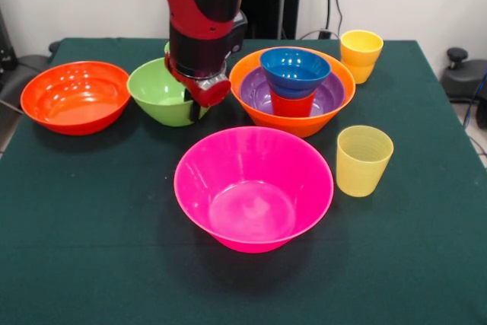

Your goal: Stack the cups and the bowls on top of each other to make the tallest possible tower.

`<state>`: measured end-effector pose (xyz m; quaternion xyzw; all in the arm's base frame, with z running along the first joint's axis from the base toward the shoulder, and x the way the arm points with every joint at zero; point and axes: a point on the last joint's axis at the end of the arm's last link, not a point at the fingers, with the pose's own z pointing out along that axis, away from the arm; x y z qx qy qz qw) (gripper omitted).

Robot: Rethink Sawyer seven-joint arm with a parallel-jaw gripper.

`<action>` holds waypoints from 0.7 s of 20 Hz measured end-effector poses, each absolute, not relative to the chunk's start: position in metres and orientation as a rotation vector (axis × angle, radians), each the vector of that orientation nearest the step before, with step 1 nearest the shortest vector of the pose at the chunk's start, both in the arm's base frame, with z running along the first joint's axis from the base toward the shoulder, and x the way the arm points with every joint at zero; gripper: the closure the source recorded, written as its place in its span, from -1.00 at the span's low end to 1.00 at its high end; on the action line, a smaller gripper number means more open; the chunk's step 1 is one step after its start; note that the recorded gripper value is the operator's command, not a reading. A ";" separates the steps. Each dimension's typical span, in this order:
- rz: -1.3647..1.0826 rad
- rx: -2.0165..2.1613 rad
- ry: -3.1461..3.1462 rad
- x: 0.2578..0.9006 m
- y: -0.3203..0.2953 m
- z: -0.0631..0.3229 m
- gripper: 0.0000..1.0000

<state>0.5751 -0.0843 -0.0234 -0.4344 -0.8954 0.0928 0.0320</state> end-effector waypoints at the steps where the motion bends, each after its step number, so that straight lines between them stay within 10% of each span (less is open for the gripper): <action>1: 0.290 -1.341 -2.758 0.575 -0.086 -0.020 1.00; 14: 0.289 -1.434 -2.776 0.594 -0.113 0.046 1.00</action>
